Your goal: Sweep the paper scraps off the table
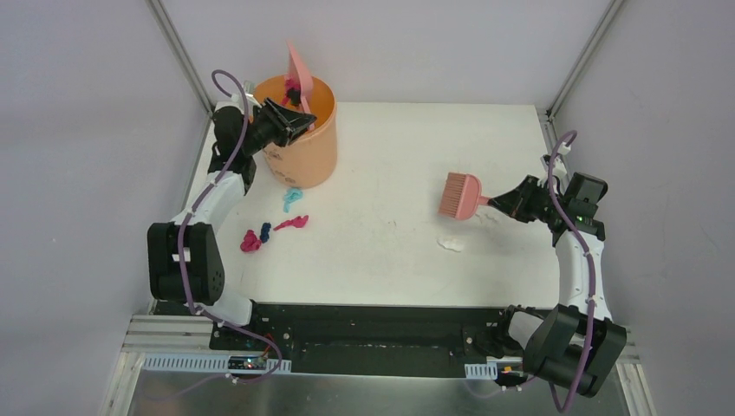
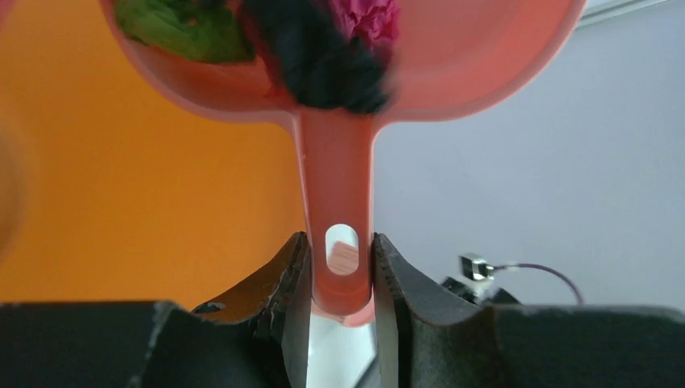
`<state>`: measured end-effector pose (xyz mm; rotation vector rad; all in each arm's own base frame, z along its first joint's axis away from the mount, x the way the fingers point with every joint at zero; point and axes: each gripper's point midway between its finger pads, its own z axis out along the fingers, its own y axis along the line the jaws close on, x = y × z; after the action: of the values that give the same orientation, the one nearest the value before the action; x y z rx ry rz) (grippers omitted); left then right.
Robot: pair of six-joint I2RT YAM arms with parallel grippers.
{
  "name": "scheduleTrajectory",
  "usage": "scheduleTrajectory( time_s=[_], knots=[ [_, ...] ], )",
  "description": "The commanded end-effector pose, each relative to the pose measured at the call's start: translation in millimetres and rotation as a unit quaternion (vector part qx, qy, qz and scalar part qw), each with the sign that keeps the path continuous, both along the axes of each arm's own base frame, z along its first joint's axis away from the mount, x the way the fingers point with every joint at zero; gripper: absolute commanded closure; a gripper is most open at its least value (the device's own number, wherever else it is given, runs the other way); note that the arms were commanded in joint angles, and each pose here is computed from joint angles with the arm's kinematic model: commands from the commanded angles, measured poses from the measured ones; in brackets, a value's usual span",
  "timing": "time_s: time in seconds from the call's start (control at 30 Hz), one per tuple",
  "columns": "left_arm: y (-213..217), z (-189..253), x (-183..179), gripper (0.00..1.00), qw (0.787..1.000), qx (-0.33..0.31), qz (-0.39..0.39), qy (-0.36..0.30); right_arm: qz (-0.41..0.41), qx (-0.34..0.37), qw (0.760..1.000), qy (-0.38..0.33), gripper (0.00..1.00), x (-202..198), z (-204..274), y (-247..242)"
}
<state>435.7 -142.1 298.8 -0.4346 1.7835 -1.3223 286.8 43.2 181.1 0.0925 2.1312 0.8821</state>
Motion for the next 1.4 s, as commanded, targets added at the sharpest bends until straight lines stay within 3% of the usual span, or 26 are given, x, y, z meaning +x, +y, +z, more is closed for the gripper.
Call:
scheduleTrajectory(
  time_s=[0.0, 0.3, 0.5, 0.97, 1.23, 1.37],
  knots=[
    [-22, 65, -24, 1.0, 0.984, -0.108, -0.101, -0.097, 0.005, -0.016, 0.999, -0.042, 1.0, 8, 20, -5],
    [-16, 72, -26, 1.0, 0.973, -0.168, -0.109, -0.115, 0.002, -0.015, 0.999, -0.04, 1.0, 8, 19, -7],
    [-6, 82, -24, 1.0, 0.942, -0.286, -0.123, -0.122, 0.001, -0.015, 0.999, -0.041, 1.0, 8, 20, -7],
    [-11, 87, -33, 1.0, 0.946, -0.249, -0.135, -0.158, -0.001, -0.015, 0.999, -0.043, 1.0, 8, 21, -8],
    [-19, 93, -45, 1.0, 0.953, -0.183, -0.152, -0.187, -0.005, -0.016, 0.999, -0.044, 1.0, 7, 22, -10],
    [-23, 80, -44, 1.0, 0.966, -0.134, -0.148, -0.167, -0.008, -0.016, 0.999, -0.044, 1.0, 7, 23, -11]
  ],
)
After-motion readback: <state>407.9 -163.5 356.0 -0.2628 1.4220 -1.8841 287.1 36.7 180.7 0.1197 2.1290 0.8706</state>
